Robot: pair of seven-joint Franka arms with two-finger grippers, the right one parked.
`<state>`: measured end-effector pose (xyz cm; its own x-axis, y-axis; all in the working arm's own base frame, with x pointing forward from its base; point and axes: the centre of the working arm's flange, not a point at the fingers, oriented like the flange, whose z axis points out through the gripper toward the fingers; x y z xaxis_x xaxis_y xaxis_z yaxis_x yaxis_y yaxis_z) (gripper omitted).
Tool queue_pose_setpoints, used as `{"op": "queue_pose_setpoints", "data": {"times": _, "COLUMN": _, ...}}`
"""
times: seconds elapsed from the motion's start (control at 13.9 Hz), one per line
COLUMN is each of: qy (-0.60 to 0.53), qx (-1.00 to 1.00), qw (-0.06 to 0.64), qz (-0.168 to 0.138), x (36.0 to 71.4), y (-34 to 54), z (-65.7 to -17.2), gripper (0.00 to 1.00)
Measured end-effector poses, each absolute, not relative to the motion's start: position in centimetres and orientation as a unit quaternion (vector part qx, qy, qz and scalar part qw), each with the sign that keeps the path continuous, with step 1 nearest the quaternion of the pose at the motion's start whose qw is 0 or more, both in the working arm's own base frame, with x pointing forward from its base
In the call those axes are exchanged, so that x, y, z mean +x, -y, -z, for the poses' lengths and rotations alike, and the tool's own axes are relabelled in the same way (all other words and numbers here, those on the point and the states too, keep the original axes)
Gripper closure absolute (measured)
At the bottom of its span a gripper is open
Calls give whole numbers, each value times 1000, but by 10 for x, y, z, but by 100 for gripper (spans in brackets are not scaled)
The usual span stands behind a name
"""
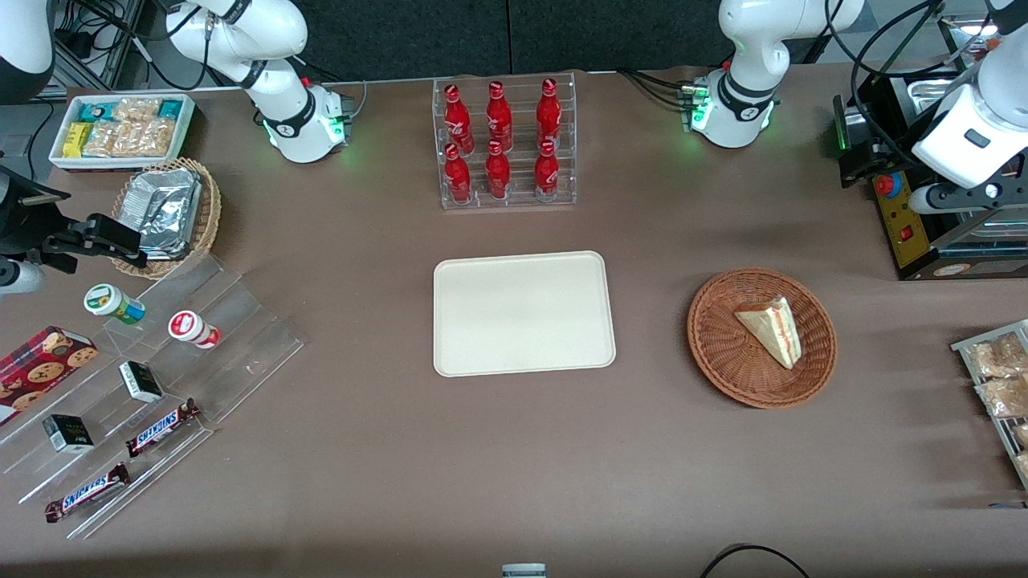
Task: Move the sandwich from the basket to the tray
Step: 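Move the left gripper over the sandwich in the wicker basket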
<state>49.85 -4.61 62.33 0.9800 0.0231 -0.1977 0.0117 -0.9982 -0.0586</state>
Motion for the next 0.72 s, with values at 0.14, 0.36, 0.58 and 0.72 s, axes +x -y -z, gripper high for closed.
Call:
{"op": "queue_pose_setpoints", "data": {"times": 0.14, "qy": 7, "qx": -995, "qw": 28, "qz": -100, "x": 498, "y": 47, "z": -623, "gripper": 0}}
{"op": "queue_pose_setpoints", "data": {"times": 0.36, "qy": 9, "qx": -993, "qw": 30, "qz": -111, "x": 499, "y": 44, "z": -610, "gripper": 0}}
{"op": "queue_pose_setpoints", "data": {"times": 0.58, "qy": 13, "qx": -991, "qw": 30, "qz": -126, "x": 506, "y": 39, "z": -553, "gripper": 0}}
{"op": "queue_pose_setpoints", "data": {"times": 0.72, "qy": 32, "qx": -990, "qw": 42, "qz": -132, "x": 510, "y": 35, "z": -515, "gripper": 0}}
